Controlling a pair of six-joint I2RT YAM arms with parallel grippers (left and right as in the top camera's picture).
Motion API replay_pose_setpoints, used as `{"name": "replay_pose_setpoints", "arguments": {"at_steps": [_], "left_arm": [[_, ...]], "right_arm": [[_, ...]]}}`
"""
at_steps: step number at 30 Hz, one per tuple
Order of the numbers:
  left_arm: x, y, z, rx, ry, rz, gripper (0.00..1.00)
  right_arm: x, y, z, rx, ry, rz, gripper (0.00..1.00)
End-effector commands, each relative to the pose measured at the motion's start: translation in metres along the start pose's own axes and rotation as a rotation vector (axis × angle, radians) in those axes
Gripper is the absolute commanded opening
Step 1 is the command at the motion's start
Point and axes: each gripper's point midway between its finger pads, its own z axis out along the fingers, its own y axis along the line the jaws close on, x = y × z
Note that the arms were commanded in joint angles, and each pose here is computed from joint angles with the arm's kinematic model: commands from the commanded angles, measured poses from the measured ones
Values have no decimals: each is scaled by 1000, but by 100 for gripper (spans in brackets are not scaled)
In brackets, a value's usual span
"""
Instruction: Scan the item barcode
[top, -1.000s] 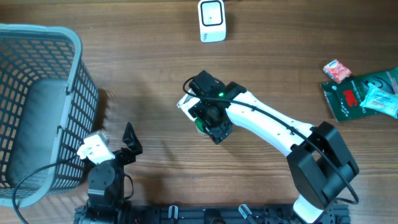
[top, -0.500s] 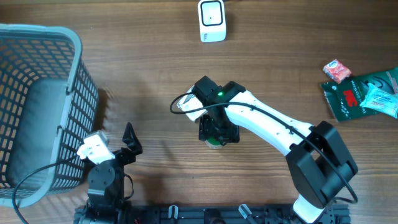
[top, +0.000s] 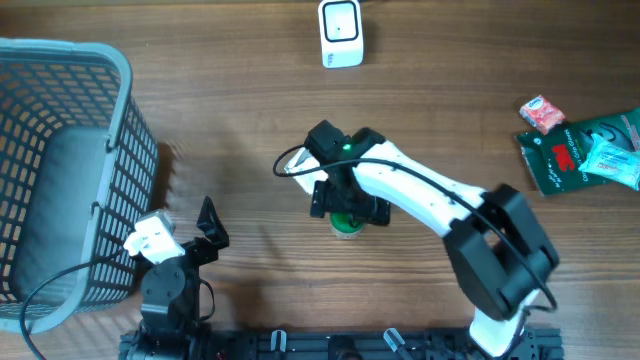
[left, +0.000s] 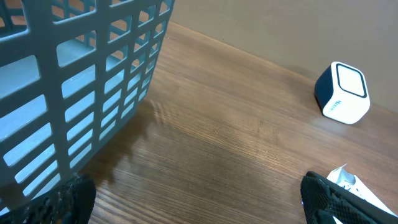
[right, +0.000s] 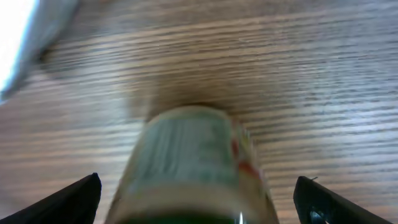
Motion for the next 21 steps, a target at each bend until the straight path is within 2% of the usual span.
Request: {"name": "replay_pose_setpoints", "arguments": {"at_steps": [1,6,9,13,17,21], "left_arm": [[-1,0,0,-2,-8,-7,100],[-1,0,0,-2,-8,-7,100],[-1,0,0,-2,-8,-7,100],[-1,0,0,-2,-8,-7,100],[-1,0,0,-2,-8,-7,100],[-1,0,0,-2,-8,-7,100]], "right_arm": [[-1,-4,25,53,38,30,97],[18,9,32,-9,150,26,75],[30,19,28,-93,232,-52,68],[51,19,4,-242,408,-144,66],[59,-1,-43,-353,573,-201,66],[58,-13,-74,-371,611,-245,66]]}}
